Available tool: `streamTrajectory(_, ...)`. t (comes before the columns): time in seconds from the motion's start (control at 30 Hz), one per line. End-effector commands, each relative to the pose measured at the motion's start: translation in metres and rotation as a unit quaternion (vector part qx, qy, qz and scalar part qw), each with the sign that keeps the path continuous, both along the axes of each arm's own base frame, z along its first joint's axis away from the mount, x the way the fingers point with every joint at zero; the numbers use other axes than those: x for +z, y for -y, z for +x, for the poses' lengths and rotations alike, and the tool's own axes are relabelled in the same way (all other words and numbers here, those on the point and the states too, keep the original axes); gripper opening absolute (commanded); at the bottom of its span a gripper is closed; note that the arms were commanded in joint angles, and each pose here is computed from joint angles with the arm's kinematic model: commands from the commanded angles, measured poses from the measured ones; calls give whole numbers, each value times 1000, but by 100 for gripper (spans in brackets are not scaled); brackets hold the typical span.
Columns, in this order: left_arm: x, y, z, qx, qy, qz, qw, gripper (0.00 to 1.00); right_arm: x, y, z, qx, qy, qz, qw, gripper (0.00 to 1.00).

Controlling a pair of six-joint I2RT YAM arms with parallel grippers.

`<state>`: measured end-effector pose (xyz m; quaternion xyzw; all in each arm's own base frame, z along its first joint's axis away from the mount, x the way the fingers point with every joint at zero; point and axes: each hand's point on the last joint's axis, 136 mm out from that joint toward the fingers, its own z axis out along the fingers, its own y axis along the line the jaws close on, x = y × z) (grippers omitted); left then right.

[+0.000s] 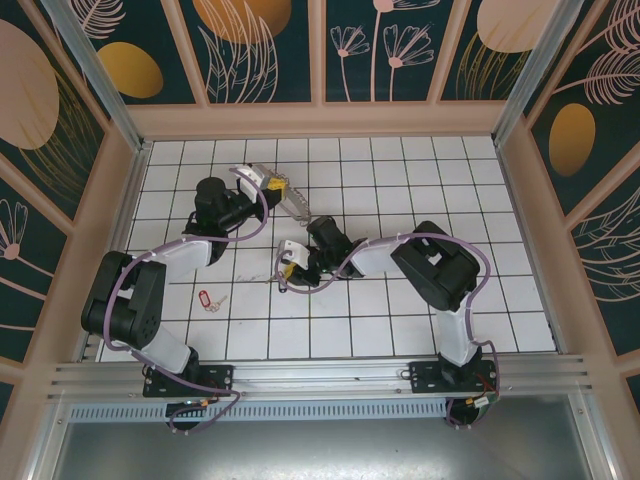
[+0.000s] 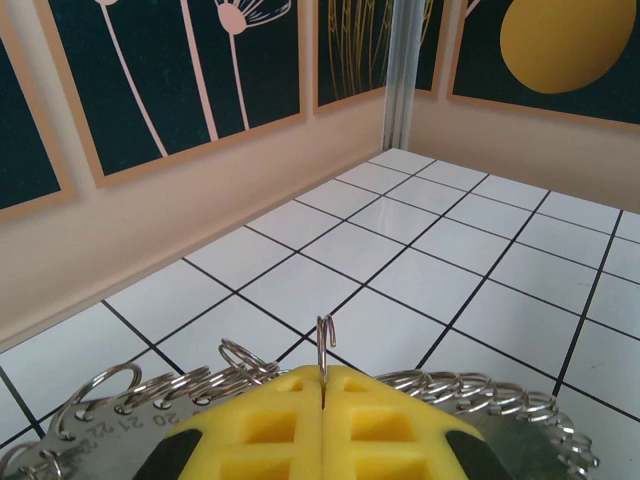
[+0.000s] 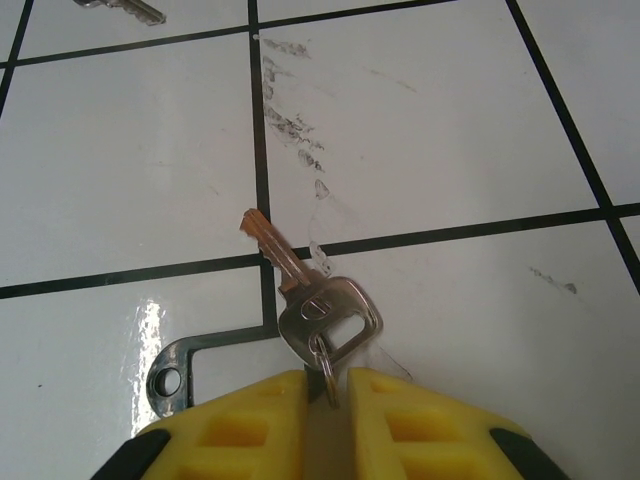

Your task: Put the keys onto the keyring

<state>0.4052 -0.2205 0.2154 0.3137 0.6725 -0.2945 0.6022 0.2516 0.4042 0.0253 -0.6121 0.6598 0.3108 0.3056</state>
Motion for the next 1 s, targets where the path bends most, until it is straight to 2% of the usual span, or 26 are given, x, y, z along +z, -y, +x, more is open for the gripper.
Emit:
streamTrajectory(0.0,29,1,1,-11,42,-6,999,0,2,-4,6,-4,-2,10,1000,18)
streamTrajectory(0.23,29,2,1,-15,40,-6,999,0,1,-6,7,-3,-4,15,1000,15)
streamTrajectory(0.4,28,2,1,-15,39,-5,999,0,0,-6,5,7,-4,15,1000,19)
streamTrajectory(0.6,29,2,1,-15,40,-6,999,0,2,-8,5,13,-3,18,1000,16)
streamTrajectory(0.97,28,3,2,-16,37,-6,999,0,-1,-11,5,18,-7,16,1000,18)
